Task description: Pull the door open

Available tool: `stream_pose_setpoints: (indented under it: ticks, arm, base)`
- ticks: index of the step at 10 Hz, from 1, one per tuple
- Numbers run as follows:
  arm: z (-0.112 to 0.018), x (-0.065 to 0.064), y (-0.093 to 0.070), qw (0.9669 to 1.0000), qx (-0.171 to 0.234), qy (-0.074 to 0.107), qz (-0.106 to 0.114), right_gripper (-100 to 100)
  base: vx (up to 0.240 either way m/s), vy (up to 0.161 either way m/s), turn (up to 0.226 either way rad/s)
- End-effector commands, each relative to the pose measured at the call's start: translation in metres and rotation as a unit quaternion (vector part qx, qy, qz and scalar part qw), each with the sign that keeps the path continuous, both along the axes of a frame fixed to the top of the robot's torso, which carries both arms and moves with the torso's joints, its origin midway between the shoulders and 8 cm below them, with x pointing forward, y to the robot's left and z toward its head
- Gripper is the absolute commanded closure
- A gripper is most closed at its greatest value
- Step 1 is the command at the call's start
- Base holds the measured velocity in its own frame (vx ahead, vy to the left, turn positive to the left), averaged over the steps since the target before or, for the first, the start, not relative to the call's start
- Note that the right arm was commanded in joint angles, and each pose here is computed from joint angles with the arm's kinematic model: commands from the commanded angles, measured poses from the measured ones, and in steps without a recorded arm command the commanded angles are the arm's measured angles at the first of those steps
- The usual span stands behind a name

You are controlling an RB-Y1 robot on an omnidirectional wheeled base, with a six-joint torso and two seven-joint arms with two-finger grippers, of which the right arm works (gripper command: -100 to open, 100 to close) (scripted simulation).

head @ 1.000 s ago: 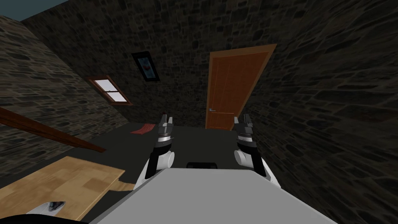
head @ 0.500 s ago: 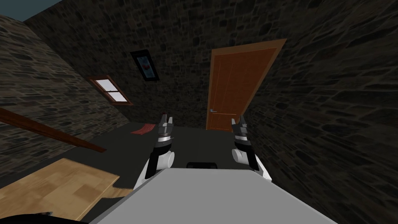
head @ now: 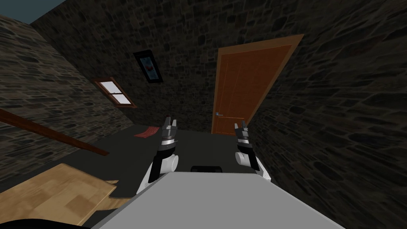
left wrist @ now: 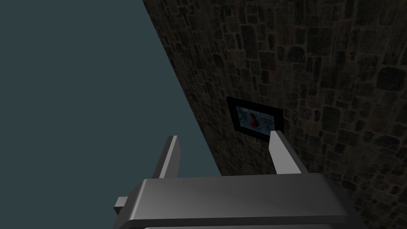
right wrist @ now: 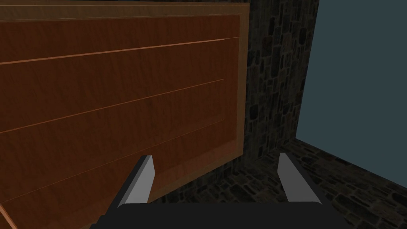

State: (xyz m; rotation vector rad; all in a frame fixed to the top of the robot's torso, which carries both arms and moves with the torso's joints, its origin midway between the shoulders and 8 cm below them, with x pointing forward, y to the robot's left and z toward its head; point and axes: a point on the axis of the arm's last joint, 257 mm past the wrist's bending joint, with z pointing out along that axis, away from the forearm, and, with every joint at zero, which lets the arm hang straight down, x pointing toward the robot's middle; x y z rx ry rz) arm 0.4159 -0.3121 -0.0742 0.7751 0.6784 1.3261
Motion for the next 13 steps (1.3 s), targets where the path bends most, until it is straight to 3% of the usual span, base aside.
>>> stream_pose_setpoints:
  ticks: [1, 13]
  arm:
    - [-0.012, 0.007, -0.004, 0.9999, 0.003, 0.01, -0.001, -100]
    - [-0.098, 0.043, -0.02, 0.9963, 0.026, 0.082, -0.011, -100]
  base:
    - [0.105, -0.006, 0.043]
    - [0.074, -0.011, 0.033]
